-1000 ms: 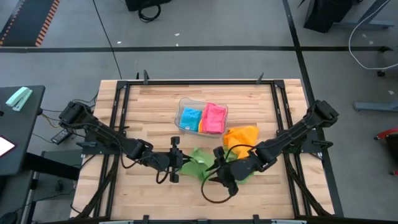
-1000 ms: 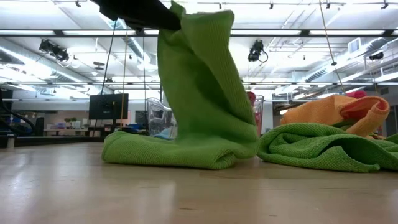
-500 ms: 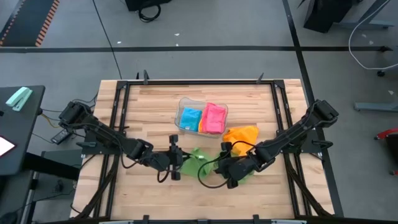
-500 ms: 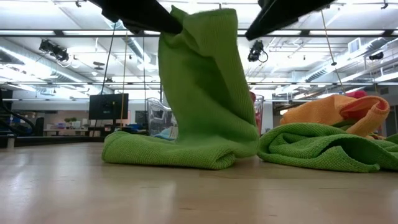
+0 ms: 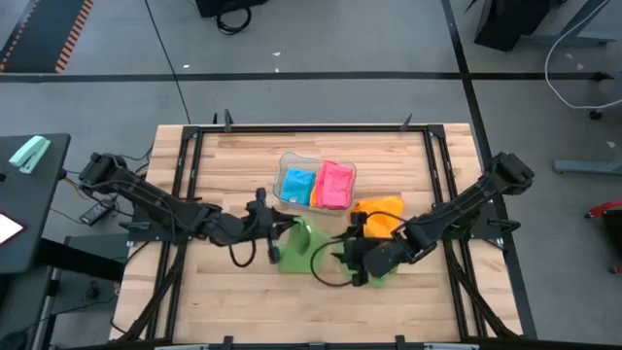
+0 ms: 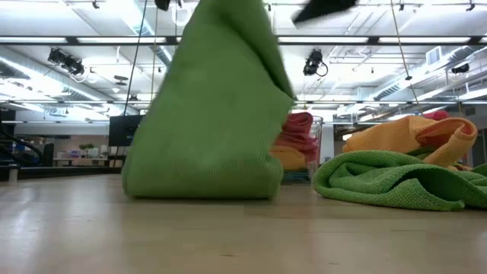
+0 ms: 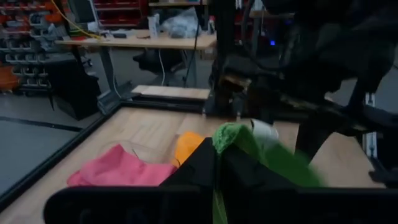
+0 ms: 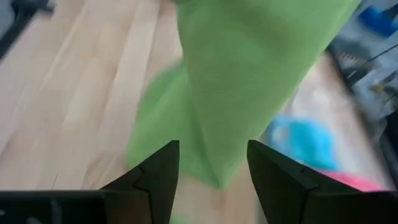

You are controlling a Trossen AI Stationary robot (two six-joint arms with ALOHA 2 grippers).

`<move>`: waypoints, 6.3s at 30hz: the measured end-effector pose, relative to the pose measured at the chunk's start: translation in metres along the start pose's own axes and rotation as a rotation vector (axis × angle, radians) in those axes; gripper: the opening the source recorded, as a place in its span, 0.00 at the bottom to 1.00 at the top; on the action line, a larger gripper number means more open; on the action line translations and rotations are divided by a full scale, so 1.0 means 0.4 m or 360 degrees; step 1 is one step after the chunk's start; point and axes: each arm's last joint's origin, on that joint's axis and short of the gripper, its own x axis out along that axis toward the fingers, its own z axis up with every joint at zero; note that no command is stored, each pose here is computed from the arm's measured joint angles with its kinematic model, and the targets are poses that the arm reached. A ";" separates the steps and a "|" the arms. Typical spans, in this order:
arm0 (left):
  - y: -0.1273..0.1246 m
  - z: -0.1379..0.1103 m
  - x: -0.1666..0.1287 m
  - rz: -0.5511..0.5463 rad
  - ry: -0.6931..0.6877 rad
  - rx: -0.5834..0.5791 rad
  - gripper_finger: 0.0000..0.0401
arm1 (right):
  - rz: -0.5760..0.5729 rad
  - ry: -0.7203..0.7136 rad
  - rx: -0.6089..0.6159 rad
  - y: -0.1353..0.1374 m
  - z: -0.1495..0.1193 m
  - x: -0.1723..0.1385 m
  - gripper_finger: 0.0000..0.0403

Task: Fold microfiber towels
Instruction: Fold the top green microfiber cloth

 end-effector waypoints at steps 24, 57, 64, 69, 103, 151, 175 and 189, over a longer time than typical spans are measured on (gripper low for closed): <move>0.051 0.105 0.004 0.0191 -0.0536 -0.0032 0.07 | -0.0738 -0.0280 -0.0165 -0.016 0.072 0.044 0.58; 0.096 0.172 -0.005 0.0088 -0.0998 -0.0121 0.06 | -0.1076 -0.0644 -0.0551 -0.133 0.184 0.021 0.58; 0.092 0.149 0.010 0.0165 -0.0813 0.0018 0.03 | -0.1087 -0.0593 -0.0538 -0.122 0.187 -0.022 0.58; 0.096 0.131 0.019 0.0329 -0.0662 0.0097 0.06 | -0.0920 -0.0556 -0.0524 -0.054 0.165 -0.035 0.58; 0.145 0.118 0.076 0.0379 -0.0750 -0.0239 0.06 | -0.0390 -0.0425 -0.0345 -0.108 0.150 0.087 0.56; 0.047 0.023 0.086 0.0183 -0.0308 -0.0073 0.02 | -0.0666 -0.0059 -0.0153 -0.122 0.095 -0.001 0.41; -0.019 -0.107 0.105 0.0110 0.0125 -0.0089 0.06 | -0.0016 0.0347 -0.0134 -0.076 -0.034 0.041 0.46; -0.047 -0.202 0.135 0.0111 0.0340 -0.0078 0.08 | 0.0046 0.0289 0.0032 -0.033 -0.067 0.085 0.49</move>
